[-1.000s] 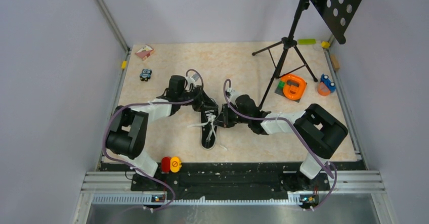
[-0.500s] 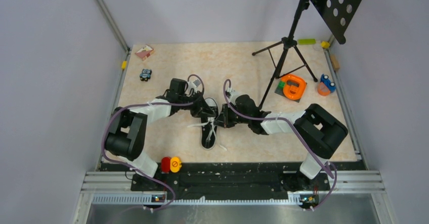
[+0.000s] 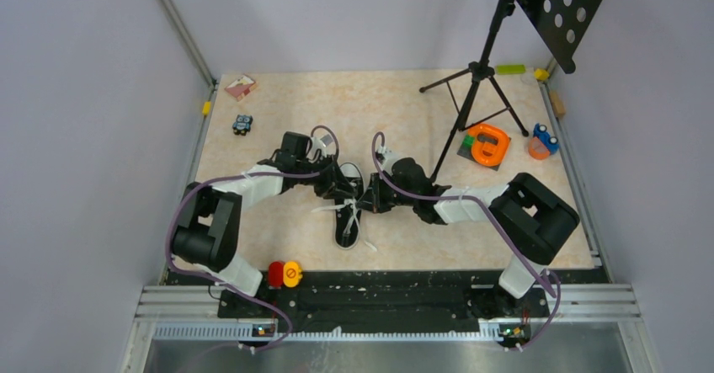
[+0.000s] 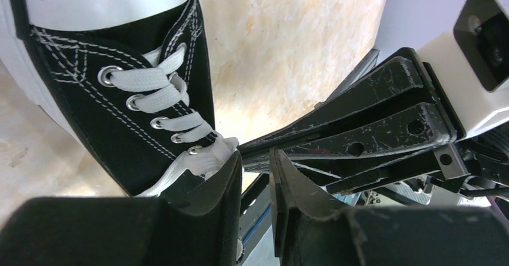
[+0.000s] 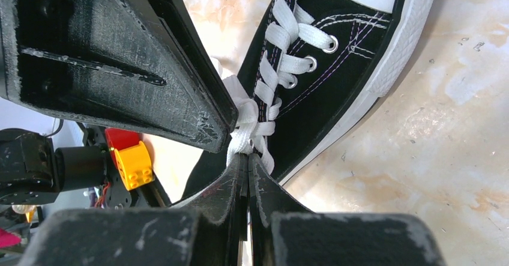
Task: Tie the shoes
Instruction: Cross the shoelace with the shoelace.
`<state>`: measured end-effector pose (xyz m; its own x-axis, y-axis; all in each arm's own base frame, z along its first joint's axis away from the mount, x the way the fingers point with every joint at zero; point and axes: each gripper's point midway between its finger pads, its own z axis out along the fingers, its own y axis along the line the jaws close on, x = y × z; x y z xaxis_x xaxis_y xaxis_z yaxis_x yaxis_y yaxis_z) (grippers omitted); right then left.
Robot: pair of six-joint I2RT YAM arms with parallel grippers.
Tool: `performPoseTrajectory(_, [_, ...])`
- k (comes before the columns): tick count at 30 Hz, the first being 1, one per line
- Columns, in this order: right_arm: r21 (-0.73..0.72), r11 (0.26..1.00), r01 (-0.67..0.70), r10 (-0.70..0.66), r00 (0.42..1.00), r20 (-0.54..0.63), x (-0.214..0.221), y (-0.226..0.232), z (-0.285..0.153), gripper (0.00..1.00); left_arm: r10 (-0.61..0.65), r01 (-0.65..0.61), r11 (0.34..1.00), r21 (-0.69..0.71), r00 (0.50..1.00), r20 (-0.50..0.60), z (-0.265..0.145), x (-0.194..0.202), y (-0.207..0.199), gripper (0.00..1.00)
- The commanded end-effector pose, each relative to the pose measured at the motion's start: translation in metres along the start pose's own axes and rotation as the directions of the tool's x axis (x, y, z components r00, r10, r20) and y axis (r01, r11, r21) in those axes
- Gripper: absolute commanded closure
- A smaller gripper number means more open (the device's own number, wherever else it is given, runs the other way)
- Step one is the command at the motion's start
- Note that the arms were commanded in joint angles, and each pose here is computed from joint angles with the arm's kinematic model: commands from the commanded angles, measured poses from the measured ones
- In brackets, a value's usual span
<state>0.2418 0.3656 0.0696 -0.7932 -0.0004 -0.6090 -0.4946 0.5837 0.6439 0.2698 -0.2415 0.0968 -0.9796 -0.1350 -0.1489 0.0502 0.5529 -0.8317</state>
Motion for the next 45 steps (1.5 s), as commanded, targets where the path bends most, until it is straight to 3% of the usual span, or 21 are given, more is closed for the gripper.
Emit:
performPoseTrajectory(1, [-0.030,0.999,0.042,-0.040,0.998,0.041,-0.012,0.015,-0.004,1.00,0.056,-0.056,0.998,-0.010,0.998,0.032,-0.004,-0.009,-0.007,0.73])
performPoseTrajectory(6, [-0.029,0.999,0.043,-0.042,0.998,0.040,-0.012,0.015,-0.004,1.00,0.088,-0.085,0.996,-0.041,0.991,0.101,-0.013,-0.017,-0.012,0.75])
performPoseTrajectory(12, [-0.035,0.998,0.047,-0.046,0.998,0.041,-0.014,0.017,-0.003,1.00,0.074,-0.070,0.997,-0.041,0.991,0.108,-0.014,-0.016,-0.012,0.80])
performPoseTrajectory(22, [-0.044,0.998,0.047,-0.045,0.998,0.039,-0.014,0.018,-0.002,1.00,0.064,-0.054,0.995,-0.089,0.991,0.118,-0.031,0.000,-0.011,0.77])
performPoseTrajectory(25, [-0.047,0.998,0.049,-0.047,0.998,0.042,-0.015,0.019,-0.002,1.00,0.045,-0.036,0.994,-0.106,0.995,0.088,-0.027,0.007,0.000,0.81])
performPoseTrajectory(29, [-0.047,0.998,0.048,-0.046,0.998,0.043,-0.016,0.020,-0.002,1.00,0.026,-0.018,0.993,-0.117,0.997,0.068,-0.021,0.009,0.009,1.00])
performPoseTrajectory(45, [-0.045,0.998,0.047,-0.045,0.998,0.040,-0.015,0.020,-0.001,1.00,0.026,-0.018,0.995,-0.095,0.996,0.088,-0.014,0.005,0.013,1.00])
